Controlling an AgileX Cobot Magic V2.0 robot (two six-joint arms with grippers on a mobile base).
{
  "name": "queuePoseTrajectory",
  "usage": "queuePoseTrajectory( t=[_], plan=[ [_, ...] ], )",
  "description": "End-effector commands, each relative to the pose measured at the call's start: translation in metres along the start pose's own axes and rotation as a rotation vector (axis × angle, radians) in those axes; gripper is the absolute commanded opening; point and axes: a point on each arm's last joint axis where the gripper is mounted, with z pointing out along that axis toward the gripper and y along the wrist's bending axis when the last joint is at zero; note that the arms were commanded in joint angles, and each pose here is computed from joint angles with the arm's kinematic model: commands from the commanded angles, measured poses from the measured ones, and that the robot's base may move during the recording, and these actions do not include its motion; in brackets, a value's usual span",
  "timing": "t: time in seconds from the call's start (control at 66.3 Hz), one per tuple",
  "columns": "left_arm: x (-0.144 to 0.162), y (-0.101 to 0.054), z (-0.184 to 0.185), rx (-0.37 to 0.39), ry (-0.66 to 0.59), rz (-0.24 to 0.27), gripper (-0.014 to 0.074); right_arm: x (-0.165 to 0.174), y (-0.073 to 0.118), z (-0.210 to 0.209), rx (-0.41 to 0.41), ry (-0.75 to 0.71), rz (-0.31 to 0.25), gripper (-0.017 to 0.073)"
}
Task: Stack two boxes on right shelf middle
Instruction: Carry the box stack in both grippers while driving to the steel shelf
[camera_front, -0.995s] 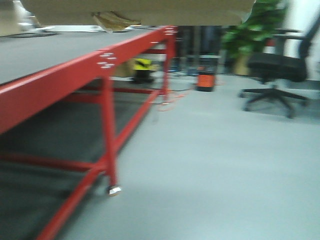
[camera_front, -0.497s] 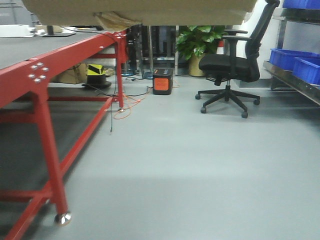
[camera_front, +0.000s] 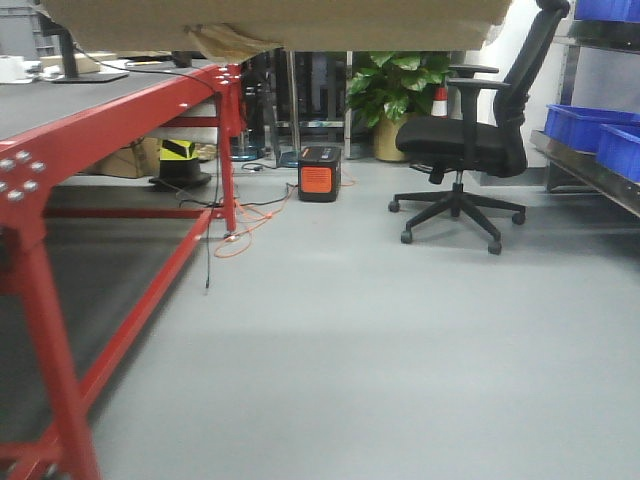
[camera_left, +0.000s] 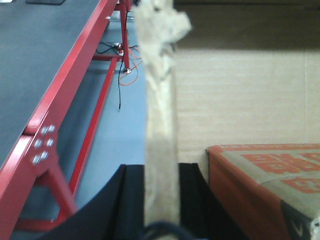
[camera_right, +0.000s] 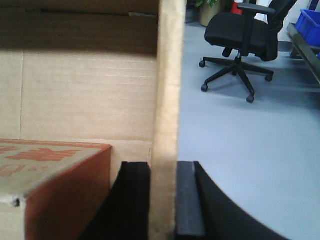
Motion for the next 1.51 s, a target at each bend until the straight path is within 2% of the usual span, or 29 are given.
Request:
queuePoseTrajectory(
  t=[0.0, 1.492],
  plan=[
    [-0.0094, 0.0039, -0.0067, 0.004, -0.064, 0.001, -0.0111, -0.0109, -0.0039, -0.0082, -0.007, -0.080, -0.007, -0.0169],
    [-0.0104, 0.0052, -0.0069, -0.011, -0.075, 0.015, -0.0111, -0.0109, -0.0039, -0.0082, -0.007, -0.080, -0.007, -0.0169]
  ],
)
